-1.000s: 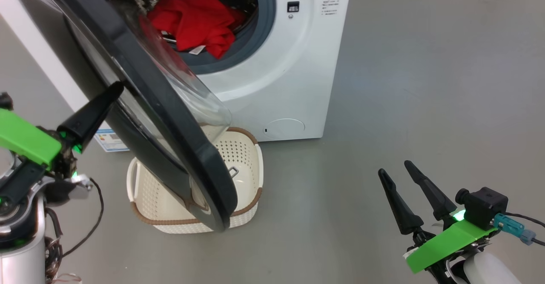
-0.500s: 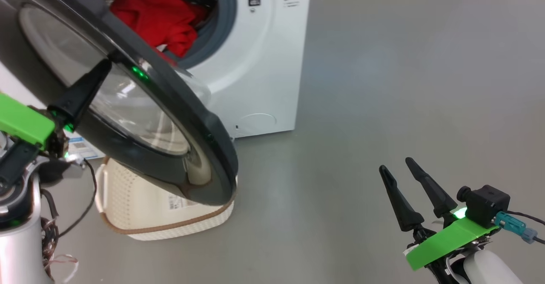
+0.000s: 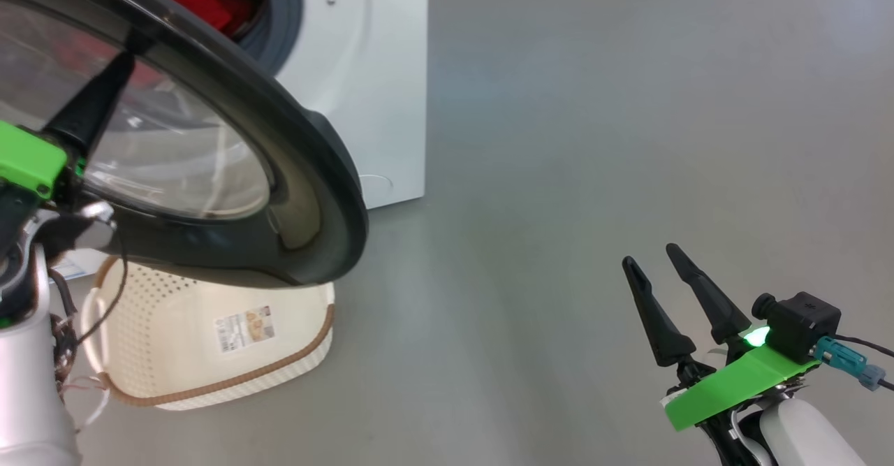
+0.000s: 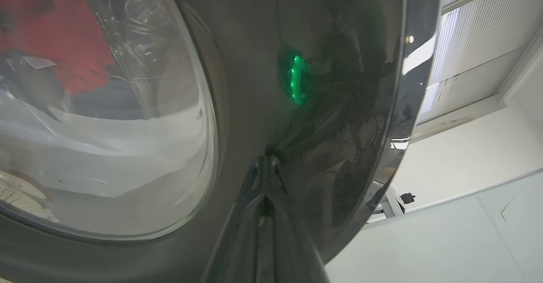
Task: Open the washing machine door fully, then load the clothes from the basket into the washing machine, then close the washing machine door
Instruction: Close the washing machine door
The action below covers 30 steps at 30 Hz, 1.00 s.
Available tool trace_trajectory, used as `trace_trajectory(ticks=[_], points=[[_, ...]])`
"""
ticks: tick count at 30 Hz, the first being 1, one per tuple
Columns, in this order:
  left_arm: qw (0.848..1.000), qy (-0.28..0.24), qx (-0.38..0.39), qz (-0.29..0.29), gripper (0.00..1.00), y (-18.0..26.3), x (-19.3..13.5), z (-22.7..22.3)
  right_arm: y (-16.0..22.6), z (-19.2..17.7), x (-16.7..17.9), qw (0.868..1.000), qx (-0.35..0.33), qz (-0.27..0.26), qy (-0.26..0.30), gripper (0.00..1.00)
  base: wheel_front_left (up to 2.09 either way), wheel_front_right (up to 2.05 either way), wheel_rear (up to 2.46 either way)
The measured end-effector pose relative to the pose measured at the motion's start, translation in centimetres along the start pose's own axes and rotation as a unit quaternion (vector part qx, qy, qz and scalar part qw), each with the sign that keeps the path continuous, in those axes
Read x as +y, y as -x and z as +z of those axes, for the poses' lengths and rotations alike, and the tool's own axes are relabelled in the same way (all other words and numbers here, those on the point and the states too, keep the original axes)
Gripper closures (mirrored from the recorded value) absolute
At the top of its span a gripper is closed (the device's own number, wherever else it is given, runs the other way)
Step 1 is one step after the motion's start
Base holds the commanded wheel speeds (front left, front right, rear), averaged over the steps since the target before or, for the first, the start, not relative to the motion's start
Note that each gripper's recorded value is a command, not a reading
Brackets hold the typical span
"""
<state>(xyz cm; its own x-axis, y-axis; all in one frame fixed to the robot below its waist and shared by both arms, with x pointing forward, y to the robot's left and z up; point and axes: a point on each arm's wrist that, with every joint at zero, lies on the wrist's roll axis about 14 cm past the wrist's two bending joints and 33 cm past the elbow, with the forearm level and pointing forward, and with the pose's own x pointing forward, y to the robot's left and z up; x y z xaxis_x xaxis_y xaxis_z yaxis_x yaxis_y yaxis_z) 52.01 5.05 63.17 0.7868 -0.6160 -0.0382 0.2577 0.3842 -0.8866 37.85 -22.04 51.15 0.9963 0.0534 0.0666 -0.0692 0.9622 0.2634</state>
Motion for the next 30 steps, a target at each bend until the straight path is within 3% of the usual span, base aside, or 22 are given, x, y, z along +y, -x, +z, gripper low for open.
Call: trace_trajectory(ticks=[12,30], points=[[0.999,-0.012,-0.037,0.031,1.0,-4.1,2.2,1.4,0.9,0.6,-1.7,0.999,-0.008,-0.036,0.0,0.0,0.0,0.0,0.0],[0.999,-0.011,-0.044,0.022,1.0,-7.9,2.7,1.4,2.5,0.8,-3.5,0.997,-0.01,-0.074,0.002,0.0,0.0,0.0,0.0]])
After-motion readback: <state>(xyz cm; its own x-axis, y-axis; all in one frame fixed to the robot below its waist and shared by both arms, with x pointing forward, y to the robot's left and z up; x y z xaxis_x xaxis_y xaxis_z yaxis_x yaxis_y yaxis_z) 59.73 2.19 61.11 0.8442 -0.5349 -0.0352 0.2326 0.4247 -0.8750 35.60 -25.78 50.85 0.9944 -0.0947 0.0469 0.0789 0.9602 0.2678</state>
